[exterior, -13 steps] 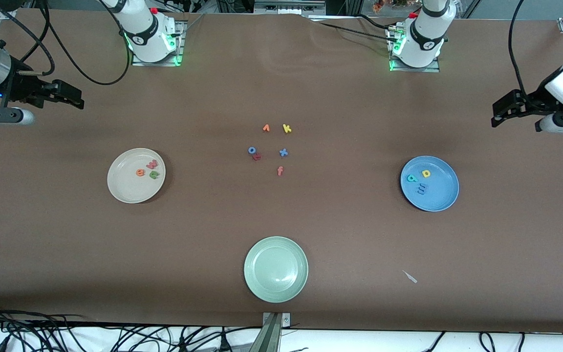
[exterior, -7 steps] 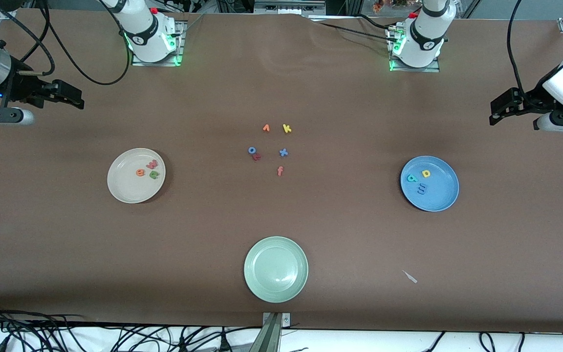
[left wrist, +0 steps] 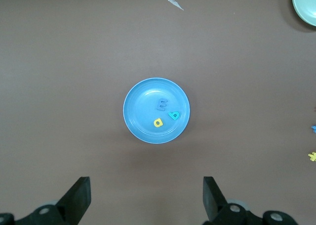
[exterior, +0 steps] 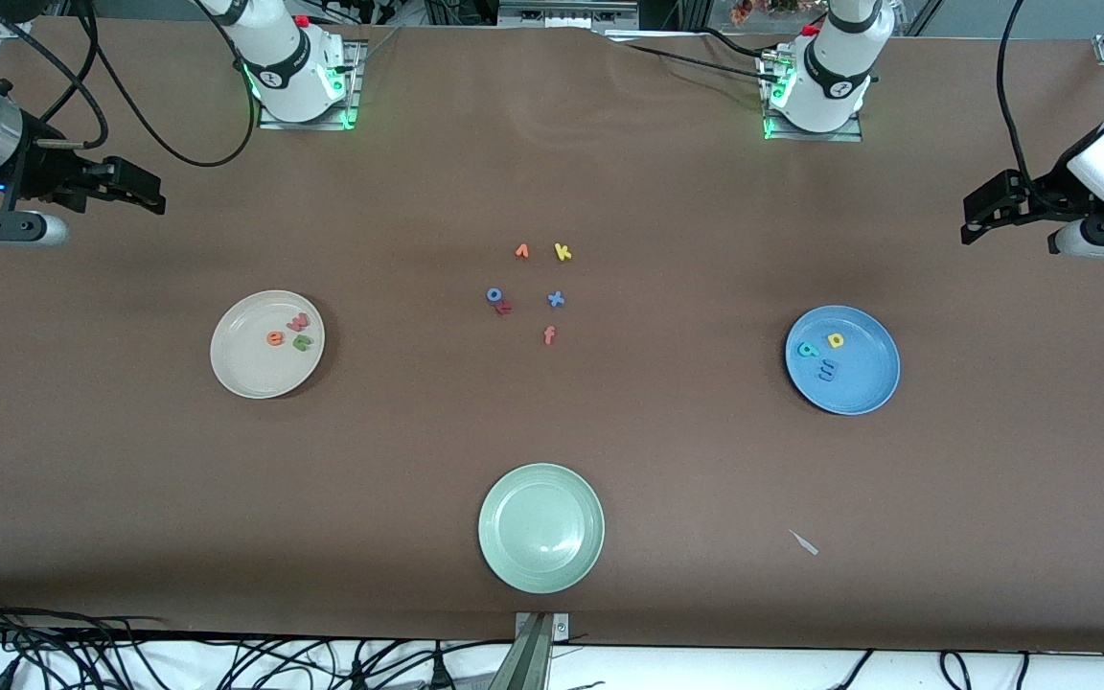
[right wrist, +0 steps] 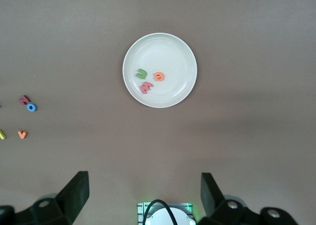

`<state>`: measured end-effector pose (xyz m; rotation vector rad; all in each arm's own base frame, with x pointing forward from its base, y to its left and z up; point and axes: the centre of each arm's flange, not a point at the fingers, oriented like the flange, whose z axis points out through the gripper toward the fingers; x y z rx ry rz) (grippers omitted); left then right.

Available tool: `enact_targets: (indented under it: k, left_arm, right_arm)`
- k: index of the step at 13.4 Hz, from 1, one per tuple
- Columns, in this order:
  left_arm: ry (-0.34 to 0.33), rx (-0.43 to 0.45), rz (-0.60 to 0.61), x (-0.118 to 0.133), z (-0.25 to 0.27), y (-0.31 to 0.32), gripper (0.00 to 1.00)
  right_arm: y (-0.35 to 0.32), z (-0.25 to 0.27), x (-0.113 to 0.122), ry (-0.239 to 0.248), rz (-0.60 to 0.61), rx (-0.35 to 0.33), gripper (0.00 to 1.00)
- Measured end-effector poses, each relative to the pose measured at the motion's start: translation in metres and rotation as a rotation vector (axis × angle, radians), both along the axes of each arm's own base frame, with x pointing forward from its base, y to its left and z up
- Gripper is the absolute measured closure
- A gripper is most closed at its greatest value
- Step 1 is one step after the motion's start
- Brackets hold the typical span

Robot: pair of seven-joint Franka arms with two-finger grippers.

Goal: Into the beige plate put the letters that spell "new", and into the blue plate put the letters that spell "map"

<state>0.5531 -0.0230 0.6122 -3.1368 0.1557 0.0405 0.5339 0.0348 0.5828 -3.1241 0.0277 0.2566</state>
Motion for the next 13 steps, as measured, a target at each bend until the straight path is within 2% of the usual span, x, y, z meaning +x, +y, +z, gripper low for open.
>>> enact_targets:
  k: [4, 10, 13]
  left_arm:
    - [0.003, 0.0, -0.002, 0.0, -0.001, -0.001, 0.0]
    - [0.021, 0.001, -0.003, -0.002, -0.002, -0.002, 0.0]
    - [0.025, 0.001, -0.008, -0.002, -0.003, -0.004, 0.0]
  right_arm:
    - [0.0, 0.0, 0.001, -0.008, 0.0, 0.0, 0.0]
    - [0.001, 0.004, 0.01, -0.077, -0.002, 0.004, 0.0]
    - [0.001, 0.003, 0.013, -0.09, -0.002, 0.004, 0.0]
